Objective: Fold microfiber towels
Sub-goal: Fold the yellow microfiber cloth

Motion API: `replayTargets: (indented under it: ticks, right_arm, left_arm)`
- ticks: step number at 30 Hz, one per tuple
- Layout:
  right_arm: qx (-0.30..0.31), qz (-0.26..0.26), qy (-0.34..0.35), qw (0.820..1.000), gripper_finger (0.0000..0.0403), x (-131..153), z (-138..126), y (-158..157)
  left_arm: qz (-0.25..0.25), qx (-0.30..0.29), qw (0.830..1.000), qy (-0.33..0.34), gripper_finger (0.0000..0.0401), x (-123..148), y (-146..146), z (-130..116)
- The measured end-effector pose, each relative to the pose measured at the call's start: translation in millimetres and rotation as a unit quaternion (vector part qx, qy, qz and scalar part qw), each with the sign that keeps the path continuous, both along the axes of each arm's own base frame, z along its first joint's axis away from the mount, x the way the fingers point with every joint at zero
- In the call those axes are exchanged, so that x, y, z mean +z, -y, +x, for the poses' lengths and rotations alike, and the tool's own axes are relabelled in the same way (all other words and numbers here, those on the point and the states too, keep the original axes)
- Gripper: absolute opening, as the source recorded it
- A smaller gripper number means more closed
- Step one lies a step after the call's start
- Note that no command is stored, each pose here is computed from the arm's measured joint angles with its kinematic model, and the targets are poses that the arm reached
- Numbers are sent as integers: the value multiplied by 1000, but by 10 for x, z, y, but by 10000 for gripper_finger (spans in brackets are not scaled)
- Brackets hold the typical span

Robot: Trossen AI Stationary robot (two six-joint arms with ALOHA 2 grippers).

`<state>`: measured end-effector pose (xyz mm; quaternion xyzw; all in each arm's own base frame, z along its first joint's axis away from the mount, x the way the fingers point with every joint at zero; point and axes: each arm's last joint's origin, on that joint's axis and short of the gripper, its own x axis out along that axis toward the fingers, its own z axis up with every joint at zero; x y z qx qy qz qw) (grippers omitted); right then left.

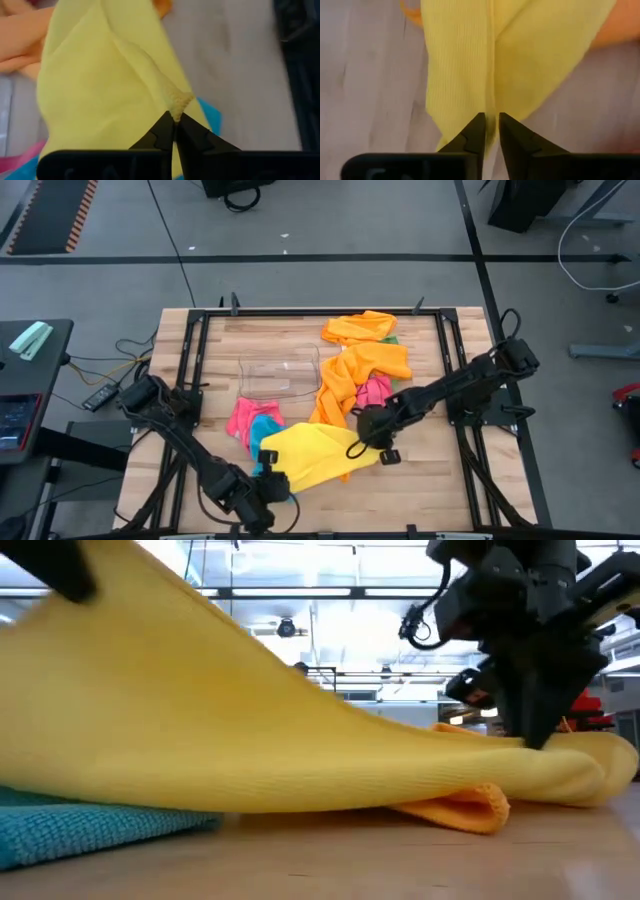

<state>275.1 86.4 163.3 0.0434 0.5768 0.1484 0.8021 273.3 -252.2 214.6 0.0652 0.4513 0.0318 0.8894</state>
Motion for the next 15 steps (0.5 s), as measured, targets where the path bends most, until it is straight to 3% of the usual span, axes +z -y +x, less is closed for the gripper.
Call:
replayTargets:
  ticks: [6, 9, 15]
  right_arm:
    - [15, 49, -30, 998, 97, -13, -29, 37]
    - [18, 51, -44, 998, 101, -11, -58, 41]
    - [17, 53, -38, 998, 98, 113, -127, 60]
  left_arm:
    - [-10, 73, 997, -27, 11, -143, -127, 99]
    - [-27, 80, 995, -60, 7, -232, -149, 133]
    - [-32, 105, 989, -103, 34, -308, -164, 83]
